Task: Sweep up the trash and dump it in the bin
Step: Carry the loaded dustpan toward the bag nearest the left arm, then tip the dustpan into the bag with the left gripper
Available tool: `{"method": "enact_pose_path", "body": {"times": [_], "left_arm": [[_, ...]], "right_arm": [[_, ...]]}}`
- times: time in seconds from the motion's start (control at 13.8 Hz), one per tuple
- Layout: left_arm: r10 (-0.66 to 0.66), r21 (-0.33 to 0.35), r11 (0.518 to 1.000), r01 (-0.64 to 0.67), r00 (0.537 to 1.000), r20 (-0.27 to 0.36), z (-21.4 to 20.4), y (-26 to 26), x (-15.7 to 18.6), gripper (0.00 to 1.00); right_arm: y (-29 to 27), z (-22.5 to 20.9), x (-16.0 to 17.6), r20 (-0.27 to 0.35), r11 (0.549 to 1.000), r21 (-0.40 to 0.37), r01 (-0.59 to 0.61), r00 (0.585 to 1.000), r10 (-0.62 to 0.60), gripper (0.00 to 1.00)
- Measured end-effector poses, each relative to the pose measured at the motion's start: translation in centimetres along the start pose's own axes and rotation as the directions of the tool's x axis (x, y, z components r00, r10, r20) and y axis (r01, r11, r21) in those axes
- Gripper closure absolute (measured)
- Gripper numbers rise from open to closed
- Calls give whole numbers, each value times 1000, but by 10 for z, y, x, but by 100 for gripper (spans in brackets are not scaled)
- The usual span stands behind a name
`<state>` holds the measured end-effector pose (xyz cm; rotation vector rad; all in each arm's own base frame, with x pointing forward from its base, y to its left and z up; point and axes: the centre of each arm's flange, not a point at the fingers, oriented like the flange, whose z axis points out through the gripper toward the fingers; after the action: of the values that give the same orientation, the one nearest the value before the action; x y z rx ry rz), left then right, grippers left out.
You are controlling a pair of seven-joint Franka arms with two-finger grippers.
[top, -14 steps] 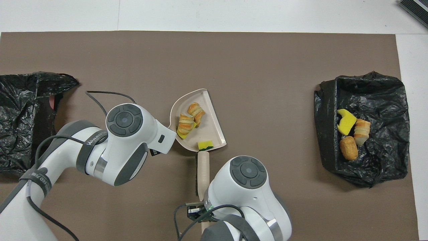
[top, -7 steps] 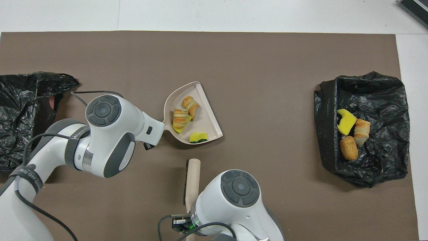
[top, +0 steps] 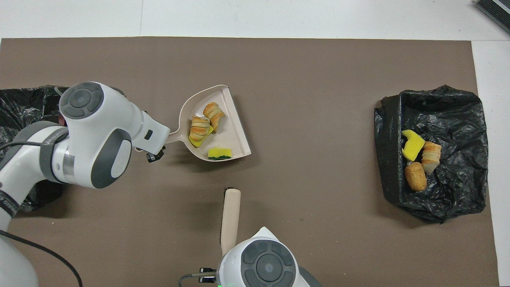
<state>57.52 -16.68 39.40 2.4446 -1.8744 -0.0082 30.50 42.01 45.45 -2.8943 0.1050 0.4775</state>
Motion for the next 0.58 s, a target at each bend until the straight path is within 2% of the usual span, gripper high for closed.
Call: {"method": "enact_pose_path", "body": {"times": [0.36, 0.58], "left_arm": [[45, -29, 999, -46, 999, -18, -53, -49, -80, 69], [72, -26, 997, -73, 997, -27, -81, -72, -136, 69]], "right_arm": [[11, 26, 5, 27, 996, -91, 10, 1000, -7, 73], [1, 60, 11, -21, 989, -146, 0, 1000, -3, 73]]}}
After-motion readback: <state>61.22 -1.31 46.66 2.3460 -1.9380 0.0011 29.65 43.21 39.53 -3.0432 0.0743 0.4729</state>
